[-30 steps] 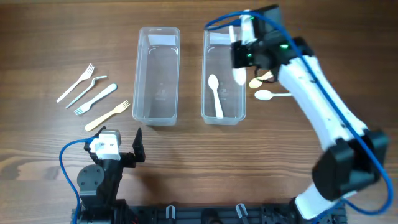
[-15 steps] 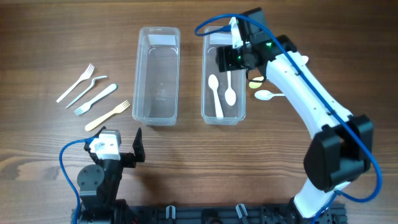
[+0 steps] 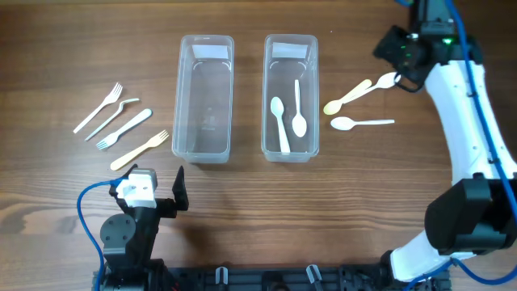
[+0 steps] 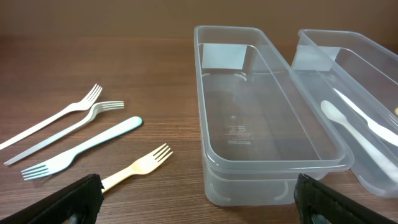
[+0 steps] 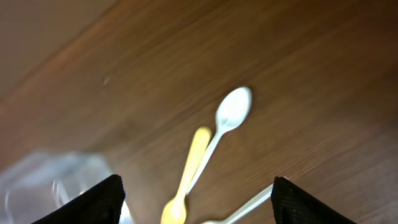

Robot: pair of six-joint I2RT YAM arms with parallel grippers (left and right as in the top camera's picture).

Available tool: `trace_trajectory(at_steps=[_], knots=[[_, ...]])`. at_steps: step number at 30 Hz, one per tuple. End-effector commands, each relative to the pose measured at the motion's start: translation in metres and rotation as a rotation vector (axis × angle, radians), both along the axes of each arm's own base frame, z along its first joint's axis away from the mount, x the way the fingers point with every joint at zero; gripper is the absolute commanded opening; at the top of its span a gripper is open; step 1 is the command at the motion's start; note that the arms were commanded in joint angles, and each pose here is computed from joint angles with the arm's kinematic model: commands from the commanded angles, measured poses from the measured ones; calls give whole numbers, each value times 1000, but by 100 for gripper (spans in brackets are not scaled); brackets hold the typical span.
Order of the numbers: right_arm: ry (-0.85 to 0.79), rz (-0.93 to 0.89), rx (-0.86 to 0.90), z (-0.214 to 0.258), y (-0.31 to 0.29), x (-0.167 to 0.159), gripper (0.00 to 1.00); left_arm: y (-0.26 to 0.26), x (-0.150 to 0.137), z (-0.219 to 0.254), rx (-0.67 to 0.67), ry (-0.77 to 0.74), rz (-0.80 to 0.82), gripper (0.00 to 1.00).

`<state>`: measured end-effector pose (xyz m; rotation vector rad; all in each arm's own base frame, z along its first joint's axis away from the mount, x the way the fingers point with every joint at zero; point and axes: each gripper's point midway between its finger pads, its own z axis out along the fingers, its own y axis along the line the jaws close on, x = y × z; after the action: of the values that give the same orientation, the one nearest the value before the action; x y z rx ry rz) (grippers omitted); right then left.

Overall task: Pack container
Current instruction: 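Lower the right gripper onto the spoons and grasp another white spoon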

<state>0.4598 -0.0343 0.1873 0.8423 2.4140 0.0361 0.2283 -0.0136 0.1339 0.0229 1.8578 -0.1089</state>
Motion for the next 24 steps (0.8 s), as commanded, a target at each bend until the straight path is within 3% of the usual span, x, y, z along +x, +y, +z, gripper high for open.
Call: trace_trajectory(at_steps=[1,6,14,24], knots=[[41,-125,49,-34,-15,6,75,-4,0,0,14,-9,-25,100],[88,-216,97,-72,-15,14,76,-4,0,0,14,-9,-25,100],[228,-350,258,-151,3,13,64,-4,0,0,14,-9,-25,100],[205,-418,312,-160,-1,20,63,-4,0,0,14,-9,-25,100]])
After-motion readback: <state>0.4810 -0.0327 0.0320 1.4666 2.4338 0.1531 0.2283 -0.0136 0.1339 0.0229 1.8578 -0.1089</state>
